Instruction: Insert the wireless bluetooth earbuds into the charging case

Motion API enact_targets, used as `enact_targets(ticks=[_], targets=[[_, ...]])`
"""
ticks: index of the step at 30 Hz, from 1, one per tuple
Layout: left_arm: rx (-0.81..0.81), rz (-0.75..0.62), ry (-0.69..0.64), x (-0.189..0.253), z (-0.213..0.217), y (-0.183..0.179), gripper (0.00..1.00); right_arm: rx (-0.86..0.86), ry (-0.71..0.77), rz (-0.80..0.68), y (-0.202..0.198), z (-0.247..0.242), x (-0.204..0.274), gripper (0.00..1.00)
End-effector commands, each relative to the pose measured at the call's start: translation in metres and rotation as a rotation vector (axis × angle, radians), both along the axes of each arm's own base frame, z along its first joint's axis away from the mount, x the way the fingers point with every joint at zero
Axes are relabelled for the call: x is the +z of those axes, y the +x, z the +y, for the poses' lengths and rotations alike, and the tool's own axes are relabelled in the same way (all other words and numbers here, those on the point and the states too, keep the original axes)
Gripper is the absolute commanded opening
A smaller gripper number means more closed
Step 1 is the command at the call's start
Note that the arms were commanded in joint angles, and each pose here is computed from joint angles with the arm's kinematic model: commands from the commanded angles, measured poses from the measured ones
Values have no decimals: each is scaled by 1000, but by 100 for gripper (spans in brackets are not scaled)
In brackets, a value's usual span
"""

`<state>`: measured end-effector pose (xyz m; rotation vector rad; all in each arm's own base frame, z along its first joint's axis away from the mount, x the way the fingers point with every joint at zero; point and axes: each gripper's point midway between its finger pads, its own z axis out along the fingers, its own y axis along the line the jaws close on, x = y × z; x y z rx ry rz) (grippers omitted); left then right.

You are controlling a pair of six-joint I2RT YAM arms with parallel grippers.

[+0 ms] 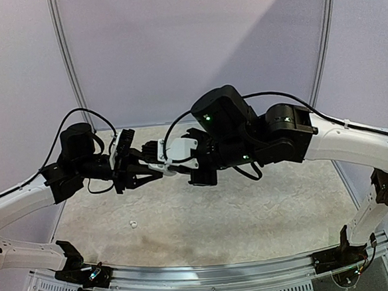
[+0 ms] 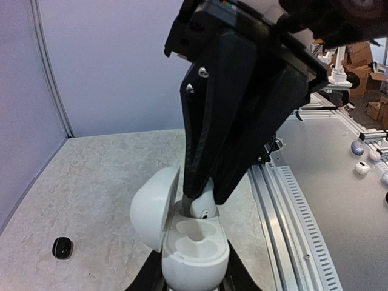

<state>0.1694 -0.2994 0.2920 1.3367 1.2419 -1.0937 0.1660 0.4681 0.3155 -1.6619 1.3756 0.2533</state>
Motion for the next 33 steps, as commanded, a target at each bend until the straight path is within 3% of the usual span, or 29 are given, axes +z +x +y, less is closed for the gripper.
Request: enact_targets(ticks=[1, 14, 25, 33], targets=[[-134, -106, -100, 30, -2, -26, 0, -86, -75, -26, 22, -1, -26, 10], [-135, -95, -104, 31, -1, -29, 0, -154, -61, -17, 38, -8, -22, 9], [-128, -84, -108, 32, 0, -28, 0, -142, -54, -5, 37, -4, -22, 18], [-82, 35, -120, 32, -1, -22, 0, -105, -28, 37, 27, -2, -16, 26]])
